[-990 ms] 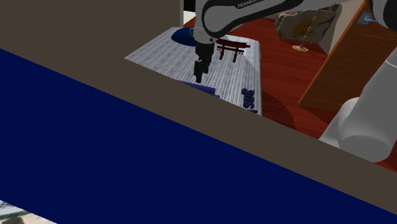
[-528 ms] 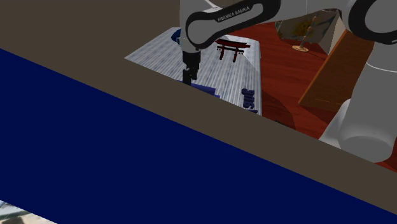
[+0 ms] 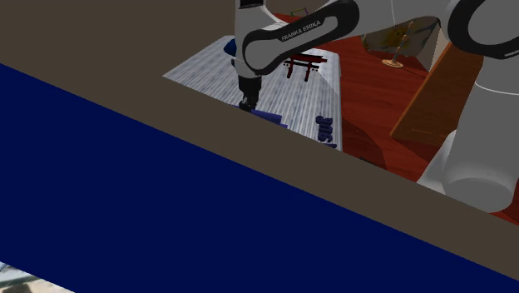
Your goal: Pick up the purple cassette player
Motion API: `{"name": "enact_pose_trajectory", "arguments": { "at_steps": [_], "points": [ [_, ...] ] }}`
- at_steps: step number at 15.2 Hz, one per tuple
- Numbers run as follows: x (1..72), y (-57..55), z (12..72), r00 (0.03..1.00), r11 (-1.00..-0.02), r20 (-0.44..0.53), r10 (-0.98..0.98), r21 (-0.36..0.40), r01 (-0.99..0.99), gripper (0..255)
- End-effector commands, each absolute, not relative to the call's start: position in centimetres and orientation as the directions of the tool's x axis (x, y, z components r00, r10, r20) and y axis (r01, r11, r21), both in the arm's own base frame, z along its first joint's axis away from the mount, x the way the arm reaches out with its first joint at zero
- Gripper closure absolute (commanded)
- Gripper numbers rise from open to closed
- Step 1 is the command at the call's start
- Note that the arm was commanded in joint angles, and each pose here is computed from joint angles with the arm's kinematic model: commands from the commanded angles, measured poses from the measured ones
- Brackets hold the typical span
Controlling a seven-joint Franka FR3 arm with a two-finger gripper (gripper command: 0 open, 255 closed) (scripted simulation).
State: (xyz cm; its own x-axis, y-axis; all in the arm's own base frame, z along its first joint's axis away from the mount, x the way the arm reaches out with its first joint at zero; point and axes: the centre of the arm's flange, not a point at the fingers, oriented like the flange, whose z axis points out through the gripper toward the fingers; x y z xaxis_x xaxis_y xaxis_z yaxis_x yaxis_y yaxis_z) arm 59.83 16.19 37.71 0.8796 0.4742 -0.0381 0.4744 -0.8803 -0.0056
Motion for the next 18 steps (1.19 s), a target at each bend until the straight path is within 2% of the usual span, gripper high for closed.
{"name": "enact_pose_trajectory", "arguments": {
  "at_steps": [1, 8, 18],
  "points": [
    [59.8, 16.2, 37.6, 0.879, -0.880, -0.038, 0.475, -0.006, 0.475, 255],
    [59.8, 16.2, 37.7, 0.879, -0.880, -0.038, 0.474, -0.006, 0.475, 255],
    [59.8, 16.2, 42.9, 0.879, -0.880, -0.038, 0.474, -0.006, 0.475, 255]
  ]
}}
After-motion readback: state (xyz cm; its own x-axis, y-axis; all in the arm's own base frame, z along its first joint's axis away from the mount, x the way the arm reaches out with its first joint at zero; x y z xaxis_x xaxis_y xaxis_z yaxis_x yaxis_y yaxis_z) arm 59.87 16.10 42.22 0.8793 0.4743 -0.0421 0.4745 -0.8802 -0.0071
